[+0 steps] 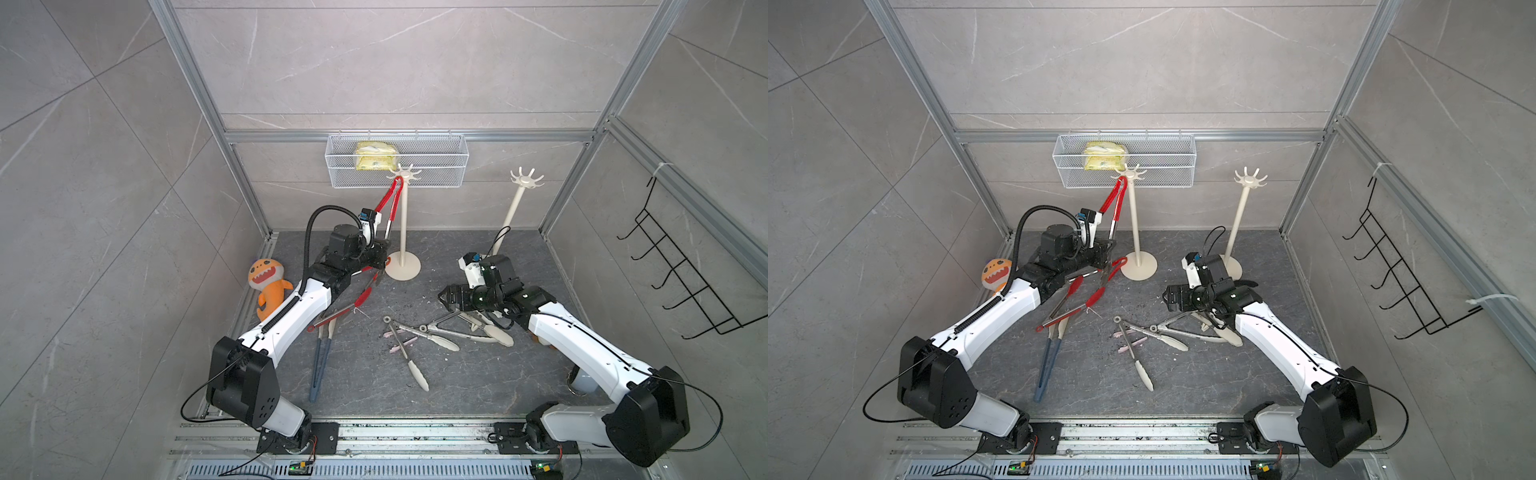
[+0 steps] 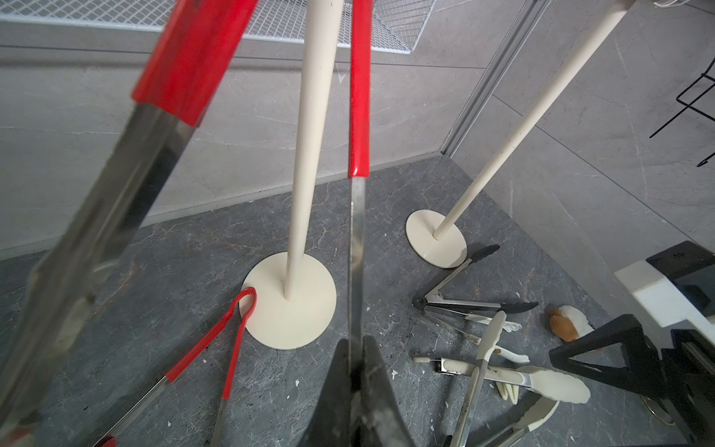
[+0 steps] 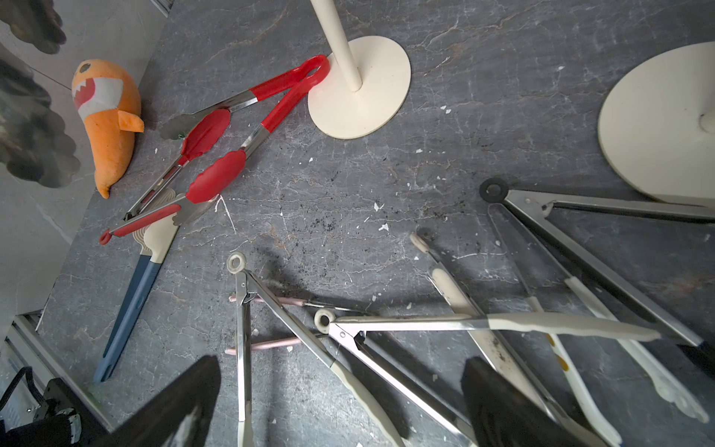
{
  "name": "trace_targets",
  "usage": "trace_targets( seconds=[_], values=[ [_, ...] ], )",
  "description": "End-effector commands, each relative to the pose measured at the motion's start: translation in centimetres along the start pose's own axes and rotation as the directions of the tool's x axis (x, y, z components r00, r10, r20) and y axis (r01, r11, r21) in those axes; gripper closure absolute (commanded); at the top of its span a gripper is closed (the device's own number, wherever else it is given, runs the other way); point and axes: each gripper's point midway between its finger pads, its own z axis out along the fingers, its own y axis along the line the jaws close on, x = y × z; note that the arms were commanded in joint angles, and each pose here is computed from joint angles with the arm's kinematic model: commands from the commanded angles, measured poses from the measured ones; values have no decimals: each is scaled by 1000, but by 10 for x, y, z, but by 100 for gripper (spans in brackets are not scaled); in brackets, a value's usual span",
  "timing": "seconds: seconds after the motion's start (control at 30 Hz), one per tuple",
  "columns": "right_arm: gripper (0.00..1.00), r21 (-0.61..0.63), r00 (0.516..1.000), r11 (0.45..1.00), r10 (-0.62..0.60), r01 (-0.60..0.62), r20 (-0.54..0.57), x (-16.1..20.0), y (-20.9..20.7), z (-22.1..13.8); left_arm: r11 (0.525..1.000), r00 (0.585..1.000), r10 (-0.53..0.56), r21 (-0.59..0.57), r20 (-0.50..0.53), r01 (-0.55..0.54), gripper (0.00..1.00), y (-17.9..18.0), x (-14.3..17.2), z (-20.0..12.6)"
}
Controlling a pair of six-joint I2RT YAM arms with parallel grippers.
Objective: Hang food tongs on kitchen utensil racks
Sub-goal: Hang the food tongs on the rack.
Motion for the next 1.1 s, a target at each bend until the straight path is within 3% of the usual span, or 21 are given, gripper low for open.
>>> trace_targets(
  seconds=[0.0,0.17,0.83,1.07],
  values=[
    [0,-11,1000,1000,6,-6,8,2,4,-3,999,999,35,9,16,-35,98,-5,-4,-7],
    [0,-7,1000,1000,7,-7,11,4,3,-4,999,999,35,10,9,-35,87,-5,-1,-6],
    [0,-8,999,1000,29,-28,19,0,7,-13,1000,997,11,-12,77,-10,19,-8,-19,-33],
    [0,8,1000,1000,28,-28,4,8,6,-25,999,993,-35,-8,116,36,10,-16,-30,-62]
  ],
)
